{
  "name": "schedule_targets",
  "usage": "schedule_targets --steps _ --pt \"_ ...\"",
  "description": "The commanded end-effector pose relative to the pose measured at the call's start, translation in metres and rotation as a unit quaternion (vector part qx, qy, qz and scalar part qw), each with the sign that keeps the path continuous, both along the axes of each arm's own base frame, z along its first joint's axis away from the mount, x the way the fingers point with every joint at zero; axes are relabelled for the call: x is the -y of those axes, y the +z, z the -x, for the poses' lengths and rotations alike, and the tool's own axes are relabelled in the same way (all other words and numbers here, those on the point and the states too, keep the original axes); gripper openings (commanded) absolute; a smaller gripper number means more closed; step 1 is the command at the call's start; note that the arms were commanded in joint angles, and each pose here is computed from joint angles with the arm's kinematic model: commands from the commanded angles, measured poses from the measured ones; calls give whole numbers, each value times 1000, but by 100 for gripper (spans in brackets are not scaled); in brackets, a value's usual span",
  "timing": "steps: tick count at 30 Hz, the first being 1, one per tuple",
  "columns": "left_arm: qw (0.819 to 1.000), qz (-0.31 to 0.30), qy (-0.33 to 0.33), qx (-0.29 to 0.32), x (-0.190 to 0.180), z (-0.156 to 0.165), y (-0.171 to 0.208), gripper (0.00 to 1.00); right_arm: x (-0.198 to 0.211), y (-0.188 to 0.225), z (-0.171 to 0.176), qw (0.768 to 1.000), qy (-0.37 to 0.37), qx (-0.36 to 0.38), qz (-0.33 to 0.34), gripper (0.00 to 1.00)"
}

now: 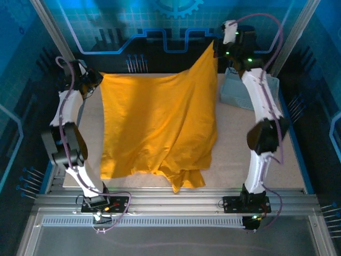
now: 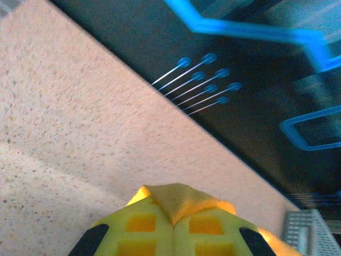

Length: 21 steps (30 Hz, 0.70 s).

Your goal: Fold the inside-out t-shirt

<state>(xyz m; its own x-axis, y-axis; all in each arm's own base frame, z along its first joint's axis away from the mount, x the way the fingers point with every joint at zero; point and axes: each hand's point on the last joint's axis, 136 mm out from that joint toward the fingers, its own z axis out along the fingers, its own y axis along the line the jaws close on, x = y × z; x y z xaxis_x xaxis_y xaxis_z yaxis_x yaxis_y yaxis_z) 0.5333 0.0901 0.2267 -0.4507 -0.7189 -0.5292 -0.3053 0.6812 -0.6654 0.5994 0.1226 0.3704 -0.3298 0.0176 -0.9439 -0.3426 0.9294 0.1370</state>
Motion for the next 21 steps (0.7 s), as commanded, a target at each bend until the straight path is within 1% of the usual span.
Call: schedule_targets --steps 1,2,5,8,10,15,18,21 --pt "1000 -27 -9 13 -11 -29 -2 0 -20 -19 -33 1000 22 -2 2 0" --pt "1000 -23 -14 6 -11 -36 -12 0 -23 -39 -45 1000 21 -17 4 0" --pt "1000 -12 -26 -12 -11 -53 -37 0 -24 -77 -71 999 4 -32 -4 0" --pt "999 -8 -31 -28 -14 -66 -56 0 -19 -99 -82 999 -12 -48 -23 0" --pt "999 -10 -34 -33 -16 -72 -61 0 -19 -107 -83 998 -8 -59 -33 0" --pt "999 -10 -42 -32 -18 -74 -62 0 -28 -115 -67 996 12 -87 -26 0" --pt "999 5 -29 -30 -23 -63 -66 0 -27 -120 -50 993 7 -116 -20 0" --pt "999 19 -15 -30 -29 -46 -76 0 -19 -113 -27 994 -8 -110 -28 0"
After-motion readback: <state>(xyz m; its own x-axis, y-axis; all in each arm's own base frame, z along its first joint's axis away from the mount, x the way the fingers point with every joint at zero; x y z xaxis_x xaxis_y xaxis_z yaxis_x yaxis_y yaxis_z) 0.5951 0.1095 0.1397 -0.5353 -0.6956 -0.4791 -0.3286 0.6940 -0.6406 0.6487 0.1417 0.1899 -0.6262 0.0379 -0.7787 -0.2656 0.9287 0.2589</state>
